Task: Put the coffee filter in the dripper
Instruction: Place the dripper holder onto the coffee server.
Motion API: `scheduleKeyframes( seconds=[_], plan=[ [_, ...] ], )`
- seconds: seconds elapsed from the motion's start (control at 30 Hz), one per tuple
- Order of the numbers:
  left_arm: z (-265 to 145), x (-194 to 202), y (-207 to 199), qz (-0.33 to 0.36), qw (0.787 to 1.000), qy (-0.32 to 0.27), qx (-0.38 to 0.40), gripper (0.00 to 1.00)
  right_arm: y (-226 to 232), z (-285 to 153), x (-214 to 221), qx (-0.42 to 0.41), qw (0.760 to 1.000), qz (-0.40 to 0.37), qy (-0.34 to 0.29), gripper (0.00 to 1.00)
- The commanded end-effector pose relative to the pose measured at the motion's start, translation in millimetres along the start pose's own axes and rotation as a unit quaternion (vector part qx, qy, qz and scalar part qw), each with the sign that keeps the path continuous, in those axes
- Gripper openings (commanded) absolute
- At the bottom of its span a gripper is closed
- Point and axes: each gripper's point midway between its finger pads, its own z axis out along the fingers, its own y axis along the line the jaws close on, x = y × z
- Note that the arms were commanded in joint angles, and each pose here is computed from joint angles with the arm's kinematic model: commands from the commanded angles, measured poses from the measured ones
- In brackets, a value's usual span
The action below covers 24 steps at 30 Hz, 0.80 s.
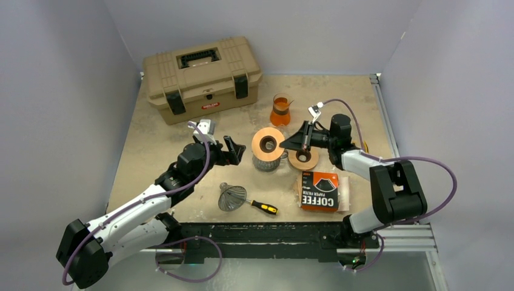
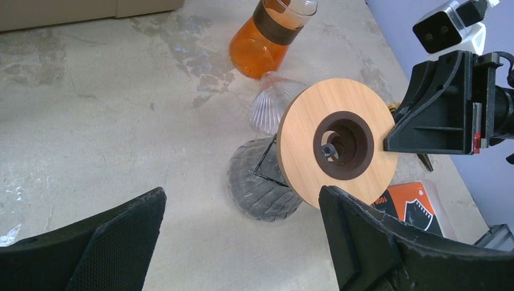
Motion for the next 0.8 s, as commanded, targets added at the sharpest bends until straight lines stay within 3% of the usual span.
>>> scheduleKeyframes(
  seconds=[0.0, 0.4, 0.57, 0.77],
  plan=[
    [0, -19, -11, -0.003, 1.000, -0.025, 0.012, 0.97, -1, 2, -4, -0.004, 1.000, -0.016, -0.003, 0.00],
    [-1, -17, -10, -0.003, 1.000, -0.022, 0.011, 0.97, -23, 9, -3, 0.010, 1.000, 0.002, 0.004, 0.00],
    [-1, -17, -10, -0.002, 1.000, -0.021, 0.012, 0.97, -27, 9, -1, 0.012, 1.000, 0.003, 0.007, 0.18],
    [-3, -15, -8, 0.000, 1.000, -0.018, 0.009, 0.96, -35, 9, -1, 0.028, 1.000, 0.000, 0.009, 0.30]
  ],
)
